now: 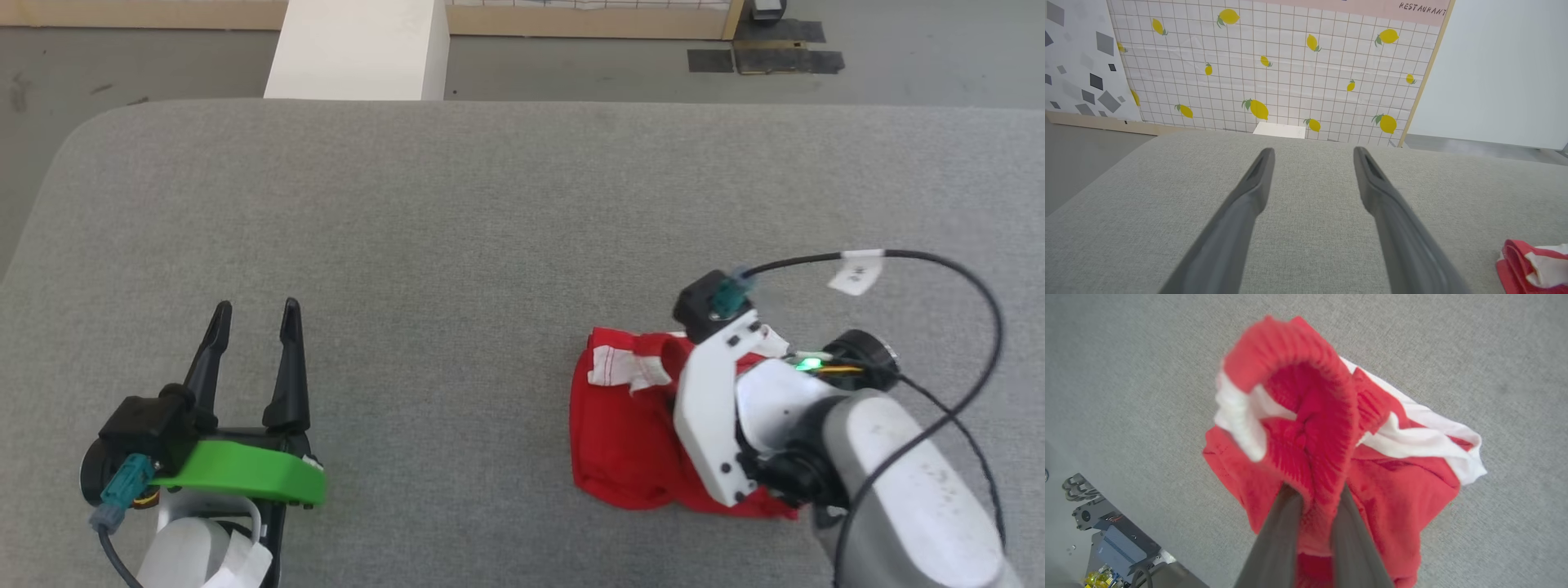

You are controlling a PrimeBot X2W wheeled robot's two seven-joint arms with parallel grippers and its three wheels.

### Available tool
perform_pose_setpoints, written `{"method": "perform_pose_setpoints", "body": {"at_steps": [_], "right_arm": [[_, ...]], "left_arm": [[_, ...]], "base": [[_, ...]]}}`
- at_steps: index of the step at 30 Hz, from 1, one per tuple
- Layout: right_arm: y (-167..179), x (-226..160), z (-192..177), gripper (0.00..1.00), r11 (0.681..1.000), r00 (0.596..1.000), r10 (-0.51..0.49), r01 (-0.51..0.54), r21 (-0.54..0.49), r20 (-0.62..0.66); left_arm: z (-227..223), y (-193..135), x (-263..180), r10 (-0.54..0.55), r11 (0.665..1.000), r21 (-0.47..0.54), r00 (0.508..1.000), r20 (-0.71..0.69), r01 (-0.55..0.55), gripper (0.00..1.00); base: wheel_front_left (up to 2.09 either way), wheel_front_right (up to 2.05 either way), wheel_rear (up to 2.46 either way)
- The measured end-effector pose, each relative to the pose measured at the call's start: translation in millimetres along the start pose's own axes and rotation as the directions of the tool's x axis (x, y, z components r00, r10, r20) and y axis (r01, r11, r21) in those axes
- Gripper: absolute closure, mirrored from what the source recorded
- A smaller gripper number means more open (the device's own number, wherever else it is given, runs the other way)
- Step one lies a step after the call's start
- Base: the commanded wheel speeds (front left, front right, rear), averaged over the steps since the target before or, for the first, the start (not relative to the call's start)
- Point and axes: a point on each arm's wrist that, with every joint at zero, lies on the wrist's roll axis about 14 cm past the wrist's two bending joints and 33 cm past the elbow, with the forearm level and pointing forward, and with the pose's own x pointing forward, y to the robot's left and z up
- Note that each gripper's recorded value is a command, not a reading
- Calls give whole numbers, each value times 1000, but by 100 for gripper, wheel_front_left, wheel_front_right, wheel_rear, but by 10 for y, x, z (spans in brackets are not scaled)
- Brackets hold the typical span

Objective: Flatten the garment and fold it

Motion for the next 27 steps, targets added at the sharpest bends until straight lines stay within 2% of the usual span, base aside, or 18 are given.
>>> {"method": "perform_pose_setpoints", "body": {"at_steps": [8,11,12,13,21,24,27], "right_arm": [[137,378,-206,100,1000,995,22,-23,-5,-98],[145,419,-199,100,1000,995,22,-22,-5,-94],[160,422,-190,62,1000,996,25,-25,-5,-87],[174,423,-181,0,1000,996,27,-28,-6,-80],[420,199,150,0,994,992,102,-100,-31,74],[480,-1,367,0,991,976,130,-126,-38,173],[467,-266,623,0,991,942,137,-134,-30,305]], "left_arm": [[-84,69,-47,25,1000,-4,999,-25,-25,0],[-90,83,-57,31,999,-5,999,-27,-31,0],[-86,83,-59,31,999,-6,999,-26,-32,0],[-81,81,-60,30,1000,-7,999,-25,-30,0],[-2,54,-83,21,1000,-8,1000,-4,-21,0],[5,34,-108,15,1000,-7,1000,-4,-15,0],[15,-3,-133,5,1000,-8,1000,-2,-5,0]], "base": [[0,0,0],[0,0,0],[0,0,0],[0,0,0],[0,0,0],[0,0,0],[0,0,0]]}}
